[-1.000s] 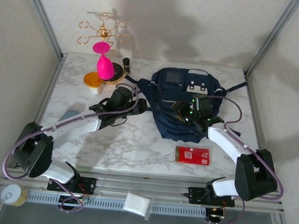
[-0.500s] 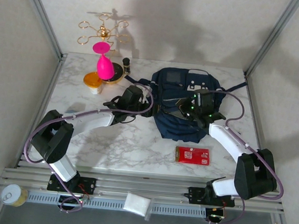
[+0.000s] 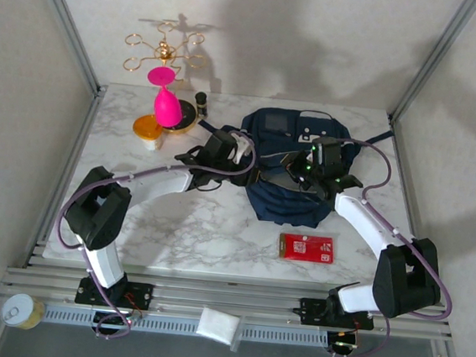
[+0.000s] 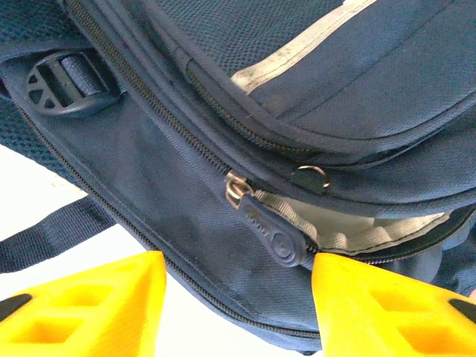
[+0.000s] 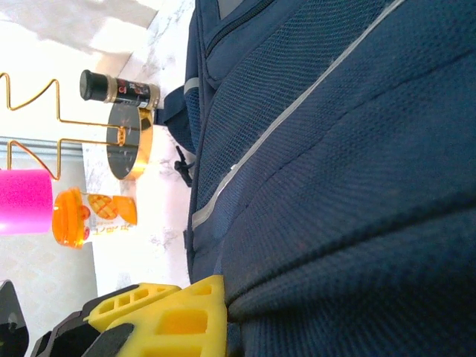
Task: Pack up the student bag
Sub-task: Unzip the student bag at the center of the table.
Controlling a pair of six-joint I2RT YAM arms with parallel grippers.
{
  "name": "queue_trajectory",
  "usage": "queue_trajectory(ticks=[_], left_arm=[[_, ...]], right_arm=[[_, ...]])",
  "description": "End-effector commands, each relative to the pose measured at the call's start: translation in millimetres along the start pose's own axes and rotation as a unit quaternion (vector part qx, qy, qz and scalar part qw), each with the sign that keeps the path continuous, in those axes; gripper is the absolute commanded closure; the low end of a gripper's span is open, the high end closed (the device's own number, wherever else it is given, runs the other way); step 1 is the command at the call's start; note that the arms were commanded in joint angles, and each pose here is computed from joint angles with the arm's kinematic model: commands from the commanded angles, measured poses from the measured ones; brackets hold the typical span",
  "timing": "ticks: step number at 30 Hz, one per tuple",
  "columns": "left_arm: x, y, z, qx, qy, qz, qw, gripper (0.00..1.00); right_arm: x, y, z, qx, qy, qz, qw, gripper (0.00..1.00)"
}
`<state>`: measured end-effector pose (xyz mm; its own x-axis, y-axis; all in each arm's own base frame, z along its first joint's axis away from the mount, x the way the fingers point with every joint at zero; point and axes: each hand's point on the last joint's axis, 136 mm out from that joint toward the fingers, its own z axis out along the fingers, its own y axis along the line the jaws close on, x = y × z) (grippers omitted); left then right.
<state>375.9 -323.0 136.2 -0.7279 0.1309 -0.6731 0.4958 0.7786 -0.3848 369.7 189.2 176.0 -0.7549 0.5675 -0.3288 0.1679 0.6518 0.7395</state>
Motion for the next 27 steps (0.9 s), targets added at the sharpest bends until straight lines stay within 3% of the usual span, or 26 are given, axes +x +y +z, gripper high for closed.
queue_trajectory(ticks=[1,13,27], left_arm=[[-6,-10,3,0.016,0.009,0.019,1.000,0.48],[-10,0,21,-0.009,0.019,0.024,0.999,0.63],[-14,21,15,-0.038,-0.002,0.014,0.999,1.00]], right_arm=[[-10,16,-2,-0.025,-0.010,-0.017,0.999,1.00],[-10,15,0,-0.026,-0.009,-0.014,1.000,1.00],[-6,20,-7,-0.031,0.009,-0.021,0.999,1.00]])
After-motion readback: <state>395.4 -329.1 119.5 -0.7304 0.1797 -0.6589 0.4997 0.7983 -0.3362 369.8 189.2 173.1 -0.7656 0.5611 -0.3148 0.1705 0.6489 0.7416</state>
